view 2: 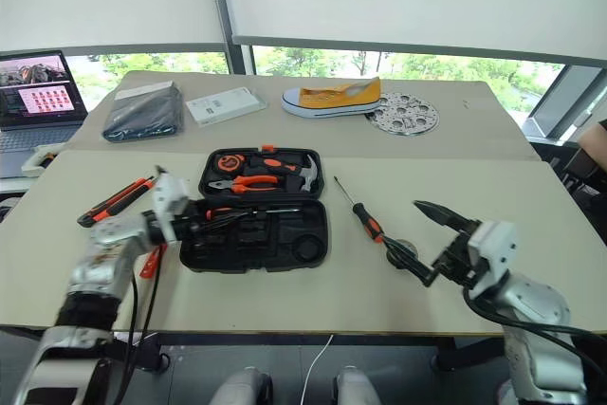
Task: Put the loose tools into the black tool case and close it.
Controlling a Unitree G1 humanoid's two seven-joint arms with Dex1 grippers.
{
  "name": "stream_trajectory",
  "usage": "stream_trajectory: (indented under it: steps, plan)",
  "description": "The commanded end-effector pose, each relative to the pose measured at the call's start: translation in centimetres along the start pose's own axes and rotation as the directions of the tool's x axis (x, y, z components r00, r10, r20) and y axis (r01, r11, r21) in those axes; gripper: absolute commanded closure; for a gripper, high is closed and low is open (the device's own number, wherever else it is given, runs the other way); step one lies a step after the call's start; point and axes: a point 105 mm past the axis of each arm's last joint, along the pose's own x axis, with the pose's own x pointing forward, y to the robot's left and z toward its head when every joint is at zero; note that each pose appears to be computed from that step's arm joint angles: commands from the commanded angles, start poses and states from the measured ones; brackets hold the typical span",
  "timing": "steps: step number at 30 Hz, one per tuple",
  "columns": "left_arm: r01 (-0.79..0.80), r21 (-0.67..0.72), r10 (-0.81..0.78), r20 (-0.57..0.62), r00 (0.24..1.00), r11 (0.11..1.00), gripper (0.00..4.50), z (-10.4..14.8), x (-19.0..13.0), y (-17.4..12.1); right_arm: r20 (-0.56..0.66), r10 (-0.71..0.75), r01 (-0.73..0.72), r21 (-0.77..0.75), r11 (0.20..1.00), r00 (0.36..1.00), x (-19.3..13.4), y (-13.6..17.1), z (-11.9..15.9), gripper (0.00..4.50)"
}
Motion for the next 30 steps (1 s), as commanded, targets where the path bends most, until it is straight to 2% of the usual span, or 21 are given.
stream_trajectory:
  steps: [1, 2, 3, 5, 7, 10, 14, 17, 22, 30]
  plan:
    - [-0.018, 0.033, 0.016, 0.045, 0.999, 0.999, 0.52, 1.7, -3.5, -0.5, -0.095, -0.119, 0.119, 0.004, 0.993, 0.988, -3.0, -1.4, -0.8, 0.0]
    - [-0.014, 0.031, 0.011, 0.064, 0.998, 0.999, 0.15, 2.0, -4.7, -0.6, -0.153, -0.16, 0.163, 0.005, 0.987, 0.975, -4.1, -1.6, -1.5, 0.0]
    - [0.0, 0.055, -0.003, 0.058, 0.998, 0.998, 0.05, 1.9, -5.7, -0.9, -0.222, -0.191, 0.195, -0.006, 0.981, 0.956, -5.2, -1.8, -2.4, 0.0]
    - [0.028, 0.093, -0.03, 0.02, 0.999, 0.995, 0.05, 1.2, -7.0, -1.8, -0.323, -0.223, 0.23, -0.015, 0.973, 0.92, -6.8, -1.9, -3.6, 0.0]
    - [0.044, 0.111, -0.045, 0.003, 0.999, 0.993, 0.05, 0.2, -8.1, -2.5, -0.342, -0.231, 0.243, -0.009, 0.97, 0.911, -6.9, -2.0, -3.5, 0.0]
    - [0.037, 0.124, -0.04, 0.017, 0.999, 0.992, 0.05, -0.6, -8.5, -3.0, -0.4, -0.172, 0.169, -0.043, 0.985, 0.9, -4.8, -1.6, -2.9, 0.0]
    - [-0.019, 0.159, 0.005, 0.085, 0.996, 0.987, 0.05, -0.1, -7.9, -3.1, -0.393, -0.06, 0.062, -0.01, 0.998, 0.917, 0.1, -1.0, -0.7, 0.0]
    - [0.006, 0.132, -0.027, 0.158, 0.987, 0.991, 0.05, 0.7, -6.3, -4.1, -0.489, 0.016, -0.014, 0.007, 1.0, 0.872, 4.1, -0.9, -0.7, 0.0]
    - [0.088, 0.095, -0.106, 0.195, 0.975, 0.992, 0.05, 1.4, -4.6, -6.0, -0.59, 0.007, 0.023, 0.043, 0.999, 0.807, 7.0, -1.4, -1.2, 0.0]
    - [0.154, 0.032, -0.158, 0.208, 0.965, 0.987, 0.05, 1.7, -3.5, -8.0, -0.691, 0.072, 0.01, 0.113, 0.994, 0.72, 9.8, -0.1, -3.8, 0.0]
